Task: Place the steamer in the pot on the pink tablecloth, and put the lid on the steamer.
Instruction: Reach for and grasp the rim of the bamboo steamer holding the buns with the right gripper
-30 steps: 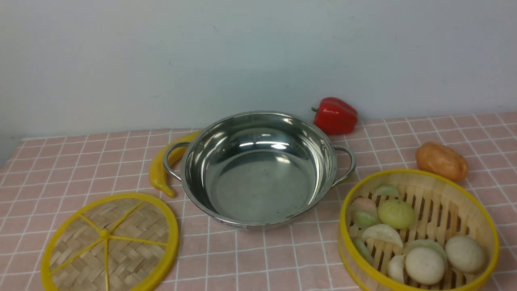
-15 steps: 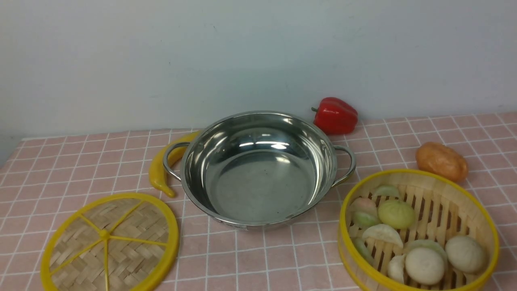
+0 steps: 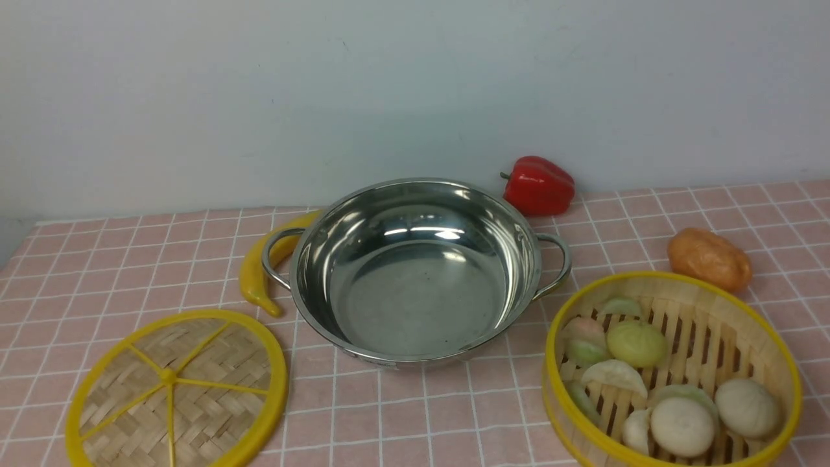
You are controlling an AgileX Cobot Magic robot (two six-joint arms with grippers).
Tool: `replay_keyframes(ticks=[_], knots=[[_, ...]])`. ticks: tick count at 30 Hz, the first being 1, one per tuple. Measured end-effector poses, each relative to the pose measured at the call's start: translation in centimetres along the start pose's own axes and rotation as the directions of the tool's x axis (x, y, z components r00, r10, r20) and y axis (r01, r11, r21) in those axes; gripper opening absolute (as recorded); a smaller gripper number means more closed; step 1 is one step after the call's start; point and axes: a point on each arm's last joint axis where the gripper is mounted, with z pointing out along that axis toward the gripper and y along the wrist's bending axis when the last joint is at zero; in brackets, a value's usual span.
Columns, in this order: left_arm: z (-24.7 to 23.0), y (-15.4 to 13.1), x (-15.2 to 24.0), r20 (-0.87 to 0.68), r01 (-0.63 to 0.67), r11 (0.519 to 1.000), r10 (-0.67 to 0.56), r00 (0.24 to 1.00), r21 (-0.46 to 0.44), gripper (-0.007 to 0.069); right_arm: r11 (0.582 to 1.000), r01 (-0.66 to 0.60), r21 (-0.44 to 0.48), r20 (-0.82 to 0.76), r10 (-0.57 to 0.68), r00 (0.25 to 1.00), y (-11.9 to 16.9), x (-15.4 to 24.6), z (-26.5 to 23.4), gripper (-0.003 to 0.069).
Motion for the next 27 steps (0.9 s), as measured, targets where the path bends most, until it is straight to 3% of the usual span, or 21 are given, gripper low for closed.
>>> replay_keyframes(ticks=[4,6,9,12,13,16,18,21,24,27], knots=[[-0.2,-1.2,-1.2,0.132,-0.008,0.991,-0.01,0.991,0.132,0.0243,0.982,-0.039,-0.185,0.188,0.075,0.979,1.6,-1.8,-0.3,0.0242],[-0.4,-2.0,-2.0,0.216,-0.036,0.976,-0.012,0.976,0.216,0.0243,0.947,-0.019,-0.322,0.304,0.123,0.945,3.1,-3.4,-0.8,0.0242],[0.0,-3.2,-3.6,0.292,-0.089,0.959,0.007,0.956,0.27,0.0243,0.907,0.041,-0.419,0.411,0.149,0.899,6.2,-6.1,-0.8,0.0242],[0.8,-4.5,-5.5,0.352,-0.154,0.947,0.048,0.935,0.28,0.0243,0.89,0.14,-0.434,0.486,0.1,0.868,9.3,-8.7,-0.5,0.0242],[1.8,-5.6,-7.5,0.365,-0.21,0.948,0.113,0.924,0.238,0.0243,0.885,0.247,-0.394,0.524,-0.005,0.852,12.0,-10.7,0.2,0.0242],[2.9,-6.7,-9.6,0.321,-0.262,0.953,0.204,0.925,0.15,0.0243,0.868,0.388,-0.31,0.511,-0.193,0.838,14.7,-12.3,1.7,0.0242],[4.1,-7.1,-11.6,0.164,-0.323,0.947,0.319,0.933,-0.008,0.0243,0.829,0.521,-0.202,0.389,-0.421,0.82,17.1,-13.5,4.6,0.0242],[5.5,-6.5,-12.2,-0.094,-0.387,0.908,0.376,0.922,-0.159,0.0243,0.827,0.556,-0.085,0.046,-0.554,0.831,16.6,-12.7,9.2,0.0242],[6.7,-4.2,-10.4,-0.447,-0.444,0.846,0.288,0.847,-0.295,0.0243,0.831,0.556,0.029,-0.385,-0.504,0.773,14.2,-10.1,13.3,0.0242],[7.3,-2.6,-8.7,-0.615,-0.465,0.813,0.176,0.769,-0.35,0.0243,0.817,0.57,0.084,-0.629,-0.4,0.666,11.8,-7.5,15.2,0.0242]])
